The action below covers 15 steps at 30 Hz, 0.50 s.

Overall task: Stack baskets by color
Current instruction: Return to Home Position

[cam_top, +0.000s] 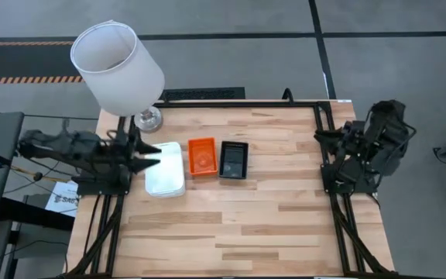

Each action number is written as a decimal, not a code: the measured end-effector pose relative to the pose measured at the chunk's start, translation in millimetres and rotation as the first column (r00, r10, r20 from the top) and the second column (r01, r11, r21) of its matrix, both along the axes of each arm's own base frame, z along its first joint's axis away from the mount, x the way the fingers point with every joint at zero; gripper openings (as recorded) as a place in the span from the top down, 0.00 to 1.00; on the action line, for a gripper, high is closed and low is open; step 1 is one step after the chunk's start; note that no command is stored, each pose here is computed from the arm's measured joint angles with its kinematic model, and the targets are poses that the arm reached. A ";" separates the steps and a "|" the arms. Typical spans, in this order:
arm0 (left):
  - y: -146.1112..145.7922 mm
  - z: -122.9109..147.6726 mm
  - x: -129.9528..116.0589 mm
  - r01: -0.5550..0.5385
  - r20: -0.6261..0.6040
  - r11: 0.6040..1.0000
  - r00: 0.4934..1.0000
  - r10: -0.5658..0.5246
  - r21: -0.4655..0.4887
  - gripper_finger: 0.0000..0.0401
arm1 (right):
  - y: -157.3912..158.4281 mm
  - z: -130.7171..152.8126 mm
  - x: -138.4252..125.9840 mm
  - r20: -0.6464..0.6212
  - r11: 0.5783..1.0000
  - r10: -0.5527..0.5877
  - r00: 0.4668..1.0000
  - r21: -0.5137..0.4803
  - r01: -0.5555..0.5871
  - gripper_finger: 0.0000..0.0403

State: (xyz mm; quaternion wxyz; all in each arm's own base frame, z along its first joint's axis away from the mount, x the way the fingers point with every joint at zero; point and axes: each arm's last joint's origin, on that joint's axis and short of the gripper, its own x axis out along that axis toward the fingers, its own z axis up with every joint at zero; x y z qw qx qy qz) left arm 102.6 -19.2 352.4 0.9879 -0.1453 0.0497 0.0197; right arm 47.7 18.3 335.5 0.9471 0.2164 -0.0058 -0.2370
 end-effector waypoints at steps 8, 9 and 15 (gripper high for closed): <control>2.9 -100.4 -19.6 0.099 0.199 0.979 0.978 -0.062 -0.178 0.57 | -7.3 -61.8 -7.3 0.081 0.999 -0.037 0.996 0.021 0.035 0.69; 3.7 -107.7 -22.6 0.104 0.212 0.975 0.975 -0.061 -0.196 0.57 | -8.1 -68.4 -8.2 0.084 0.999 -0.033 0.996 0.017 0.031 0.69; 4.4 -128.1 -24.3 0.095 0.207 0.976 0.977 -0.053 -0.196 0.57 | -5.9 -114.1 -9.4 0.091 1.000 0.015 0.996 -0.024 -0.013 0.69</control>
